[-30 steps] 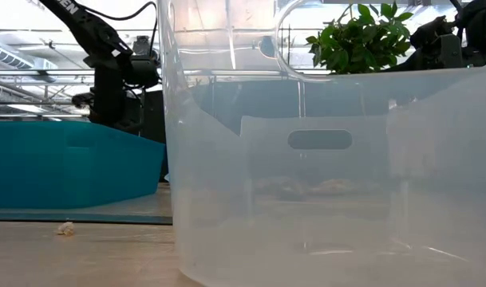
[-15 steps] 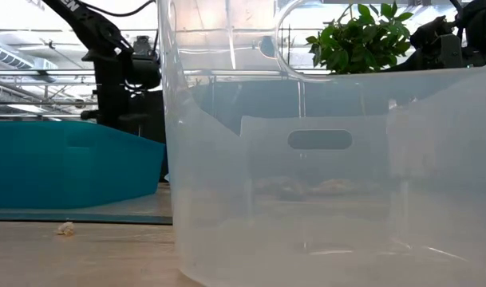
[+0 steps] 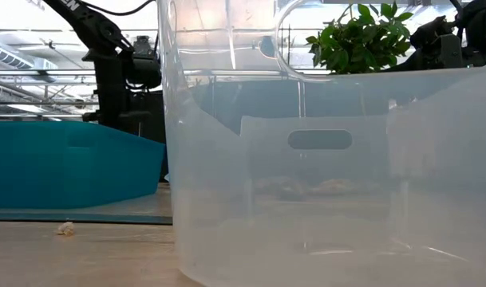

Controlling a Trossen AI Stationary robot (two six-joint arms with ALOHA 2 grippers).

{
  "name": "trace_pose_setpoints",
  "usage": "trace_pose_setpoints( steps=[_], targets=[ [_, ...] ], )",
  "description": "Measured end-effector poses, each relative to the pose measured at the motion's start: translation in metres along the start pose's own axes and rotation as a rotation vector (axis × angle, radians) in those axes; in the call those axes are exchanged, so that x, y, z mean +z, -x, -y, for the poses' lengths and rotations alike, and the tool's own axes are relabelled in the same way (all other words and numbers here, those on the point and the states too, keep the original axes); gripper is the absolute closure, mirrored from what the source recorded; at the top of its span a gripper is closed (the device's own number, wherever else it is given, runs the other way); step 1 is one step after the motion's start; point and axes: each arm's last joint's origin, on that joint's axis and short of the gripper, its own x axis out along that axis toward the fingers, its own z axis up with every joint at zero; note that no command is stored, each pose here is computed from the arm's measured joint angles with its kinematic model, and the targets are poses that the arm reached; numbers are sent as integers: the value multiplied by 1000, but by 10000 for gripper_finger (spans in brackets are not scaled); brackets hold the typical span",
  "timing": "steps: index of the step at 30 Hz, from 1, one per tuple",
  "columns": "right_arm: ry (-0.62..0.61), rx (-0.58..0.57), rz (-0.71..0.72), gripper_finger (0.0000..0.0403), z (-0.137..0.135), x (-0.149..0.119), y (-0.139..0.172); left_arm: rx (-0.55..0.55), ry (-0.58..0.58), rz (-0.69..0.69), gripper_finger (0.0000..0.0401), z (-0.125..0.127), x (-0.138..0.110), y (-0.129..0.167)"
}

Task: Pick and place Granola Bars by type
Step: Put the yellow granola bar into the top transparent bin

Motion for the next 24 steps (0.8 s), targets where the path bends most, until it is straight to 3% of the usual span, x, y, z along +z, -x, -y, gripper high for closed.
trace_pose_setpoints(
  steps=[7,19,24],
  targets=[
    [0,0,0,252,0,0,0,4,8,2,379,0,0,0],
    [0,0,0,251,0,0,0,74,-19,18,242,-2,1,0],
    [0,0,-1,251,0,0,0,-34,-91,73,217,1,3,8]
  ],
)
